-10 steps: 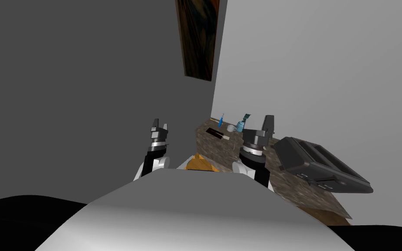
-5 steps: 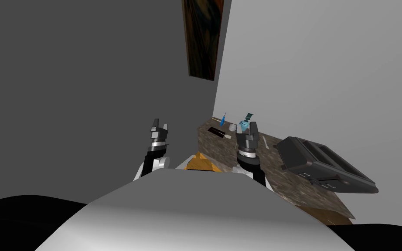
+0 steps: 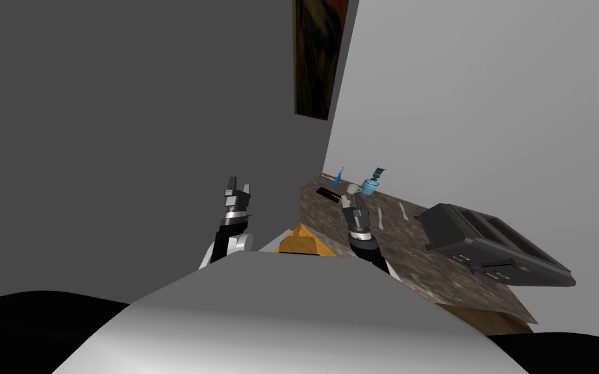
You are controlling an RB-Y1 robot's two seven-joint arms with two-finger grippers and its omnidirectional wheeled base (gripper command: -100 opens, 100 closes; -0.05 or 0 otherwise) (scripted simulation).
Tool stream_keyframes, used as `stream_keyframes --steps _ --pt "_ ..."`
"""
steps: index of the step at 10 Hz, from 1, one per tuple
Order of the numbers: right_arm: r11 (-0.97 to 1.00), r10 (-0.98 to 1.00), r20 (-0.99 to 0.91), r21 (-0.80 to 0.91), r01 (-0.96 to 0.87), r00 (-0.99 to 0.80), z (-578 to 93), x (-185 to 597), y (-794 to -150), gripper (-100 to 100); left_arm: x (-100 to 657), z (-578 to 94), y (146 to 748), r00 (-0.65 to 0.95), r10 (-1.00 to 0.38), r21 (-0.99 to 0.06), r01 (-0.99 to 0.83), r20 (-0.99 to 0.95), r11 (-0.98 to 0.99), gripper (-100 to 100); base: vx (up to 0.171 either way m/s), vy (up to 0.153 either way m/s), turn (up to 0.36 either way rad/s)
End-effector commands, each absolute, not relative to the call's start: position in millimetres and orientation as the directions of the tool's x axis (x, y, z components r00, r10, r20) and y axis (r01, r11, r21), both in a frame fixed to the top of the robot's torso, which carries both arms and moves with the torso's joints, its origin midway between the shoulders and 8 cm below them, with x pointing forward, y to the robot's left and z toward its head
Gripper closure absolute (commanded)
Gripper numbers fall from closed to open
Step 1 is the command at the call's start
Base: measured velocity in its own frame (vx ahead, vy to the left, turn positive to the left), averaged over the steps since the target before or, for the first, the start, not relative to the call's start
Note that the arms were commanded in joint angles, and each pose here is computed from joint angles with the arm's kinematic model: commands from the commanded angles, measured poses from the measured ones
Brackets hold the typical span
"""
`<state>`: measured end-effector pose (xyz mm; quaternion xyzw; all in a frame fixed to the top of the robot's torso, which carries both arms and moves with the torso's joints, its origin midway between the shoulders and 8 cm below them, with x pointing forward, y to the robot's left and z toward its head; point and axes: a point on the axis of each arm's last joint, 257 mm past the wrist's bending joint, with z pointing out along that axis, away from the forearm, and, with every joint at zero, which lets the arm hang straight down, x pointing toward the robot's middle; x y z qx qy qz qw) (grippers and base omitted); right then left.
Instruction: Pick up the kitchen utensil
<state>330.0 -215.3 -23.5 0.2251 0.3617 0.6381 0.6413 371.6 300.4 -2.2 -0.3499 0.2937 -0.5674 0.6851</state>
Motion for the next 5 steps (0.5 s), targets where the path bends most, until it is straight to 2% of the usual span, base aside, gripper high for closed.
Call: stream_keyframes --steps 1,5 --pt "0.074 0.974 -0.190 0.786 -0.614 -0.126 -51.0 329.4 -210.6 -100 371.6 -2.2 300.4 0.184 -0.983 -0.813 0.572 -0.005 0.111 0 -0.102 0.062 0.107" --pt "0.072 0.948 -0.223 0.845 -0.530 -0.227 -101.3 323.6 -201.2 -100 371.6 -2.2 300.4 0.184 -0.983 -0.813 0.572 -0.005 0.111 0 -0.095 0.081 0.114"
